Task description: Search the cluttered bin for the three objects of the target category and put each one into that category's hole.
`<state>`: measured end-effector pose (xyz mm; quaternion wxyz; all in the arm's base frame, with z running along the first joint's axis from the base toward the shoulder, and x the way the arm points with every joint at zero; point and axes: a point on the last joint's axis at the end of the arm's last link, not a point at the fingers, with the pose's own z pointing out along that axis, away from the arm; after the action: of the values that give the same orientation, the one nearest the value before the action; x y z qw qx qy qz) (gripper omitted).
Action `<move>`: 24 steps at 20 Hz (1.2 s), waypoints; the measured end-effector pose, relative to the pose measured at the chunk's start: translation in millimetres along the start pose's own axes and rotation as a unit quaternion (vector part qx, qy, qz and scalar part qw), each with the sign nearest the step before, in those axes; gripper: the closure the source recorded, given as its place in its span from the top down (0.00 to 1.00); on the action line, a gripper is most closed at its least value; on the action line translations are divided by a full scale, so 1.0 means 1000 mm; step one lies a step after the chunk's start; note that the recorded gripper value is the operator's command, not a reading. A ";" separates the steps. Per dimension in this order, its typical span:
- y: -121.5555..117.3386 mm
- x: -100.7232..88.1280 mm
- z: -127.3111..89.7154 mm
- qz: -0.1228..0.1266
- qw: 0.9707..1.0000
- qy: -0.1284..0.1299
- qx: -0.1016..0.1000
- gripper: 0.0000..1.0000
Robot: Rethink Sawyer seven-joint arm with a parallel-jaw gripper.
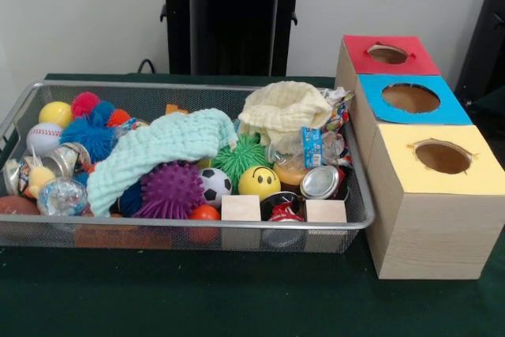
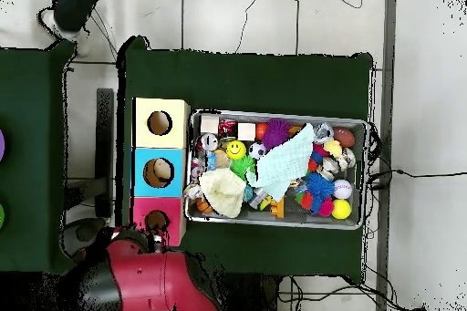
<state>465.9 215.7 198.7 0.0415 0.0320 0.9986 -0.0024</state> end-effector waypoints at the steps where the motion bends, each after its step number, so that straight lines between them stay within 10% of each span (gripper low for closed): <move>1: -0.004 -0.004 -0.004 0.005 1.000 -0.002 0.000 1.00; 12: -0.092 -0.053 -0.045 0.078 0.997 0.009 0.015 1.00; 24: -0.216 -0.114 -0.042 0.113 0.993 -0.019 0.034 1.00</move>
<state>562.0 -6.8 250.9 0.0597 0.1464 0.9869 -0.0324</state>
